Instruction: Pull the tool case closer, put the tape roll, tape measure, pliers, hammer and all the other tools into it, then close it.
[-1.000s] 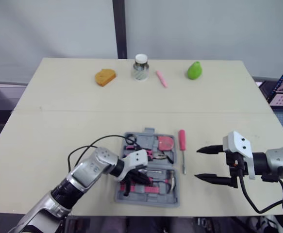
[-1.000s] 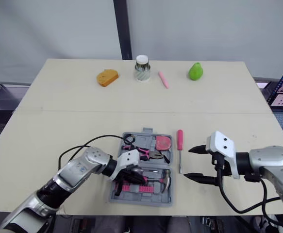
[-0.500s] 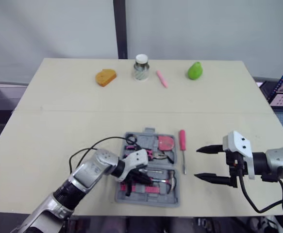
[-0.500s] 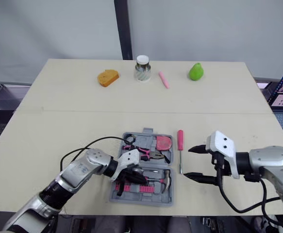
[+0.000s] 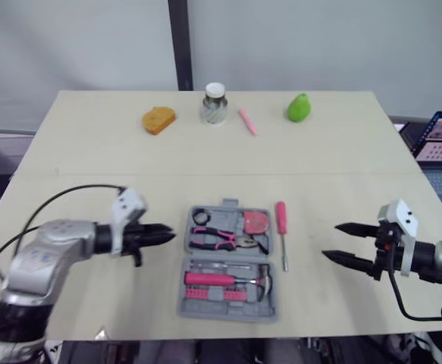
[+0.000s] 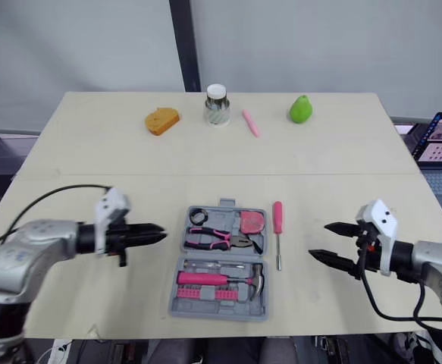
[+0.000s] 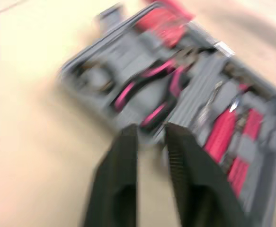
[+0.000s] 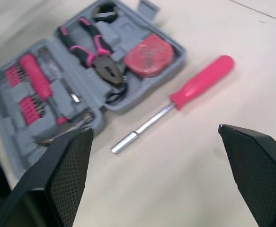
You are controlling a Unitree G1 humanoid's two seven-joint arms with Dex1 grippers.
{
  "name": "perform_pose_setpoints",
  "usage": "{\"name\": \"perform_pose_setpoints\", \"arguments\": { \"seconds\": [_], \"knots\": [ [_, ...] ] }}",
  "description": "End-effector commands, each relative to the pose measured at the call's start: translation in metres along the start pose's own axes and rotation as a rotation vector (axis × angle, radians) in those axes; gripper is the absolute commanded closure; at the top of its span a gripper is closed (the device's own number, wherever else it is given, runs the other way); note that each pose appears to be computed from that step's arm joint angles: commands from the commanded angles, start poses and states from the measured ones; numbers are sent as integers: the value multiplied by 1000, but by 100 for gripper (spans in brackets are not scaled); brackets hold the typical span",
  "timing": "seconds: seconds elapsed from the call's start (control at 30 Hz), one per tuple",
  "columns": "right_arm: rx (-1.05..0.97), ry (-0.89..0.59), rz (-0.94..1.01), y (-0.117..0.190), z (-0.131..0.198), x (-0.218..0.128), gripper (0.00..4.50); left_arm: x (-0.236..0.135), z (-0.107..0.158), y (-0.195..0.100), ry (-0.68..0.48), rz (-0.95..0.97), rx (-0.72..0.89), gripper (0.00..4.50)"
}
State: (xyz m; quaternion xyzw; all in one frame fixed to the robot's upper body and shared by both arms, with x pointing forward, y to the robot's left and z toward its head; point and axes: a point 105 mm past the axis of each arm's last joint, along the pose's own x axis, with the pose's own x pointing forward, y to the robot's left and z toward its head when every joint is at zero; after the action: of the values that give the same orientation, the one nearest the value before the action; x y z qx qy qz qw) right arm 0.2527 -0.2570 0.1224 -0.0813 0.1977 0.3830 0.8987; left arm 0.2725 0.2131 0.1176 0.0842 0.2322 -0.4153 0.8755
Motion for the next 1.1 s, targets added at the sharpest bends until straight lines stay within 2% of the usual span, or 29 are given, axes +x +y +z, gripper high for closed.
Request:
{"name": "perform_pose_setpoints", "arguments": {
  "seconds": [0.03, 0.13, 0.4, 0.57, 0.67, 0.77, 1.1],
  "knots": [
    [20, -69, -170, -28, -4, -16, 0, -48, -16, 36, -19, 239, -13, 150],
    [43, -91, -272, -42, -13, -21, 0, -82, -44, 50, 7, 385, -60, 4],
    [59, -102, -338, -52, -24, -18, 0, -110, -81, 50, 33, 512, -124, 4],
    [63, -99, -345, -53, -26, -16, 0, -107, -86, 49, 32, 512, -127, 4],
    [55, -105, -396, -54, -24, -12, 0, -92, -76, 46, 17, 457, -92, 4],
    [55, -108, -419, -45, -20, 0, 0, -69, -54, 35, -32, 357, -41, 4],
    [136, -94, -431, 11, -3, 54, 0, 17, 20, -31, -145, -71, 194, 4]
  ]
}}
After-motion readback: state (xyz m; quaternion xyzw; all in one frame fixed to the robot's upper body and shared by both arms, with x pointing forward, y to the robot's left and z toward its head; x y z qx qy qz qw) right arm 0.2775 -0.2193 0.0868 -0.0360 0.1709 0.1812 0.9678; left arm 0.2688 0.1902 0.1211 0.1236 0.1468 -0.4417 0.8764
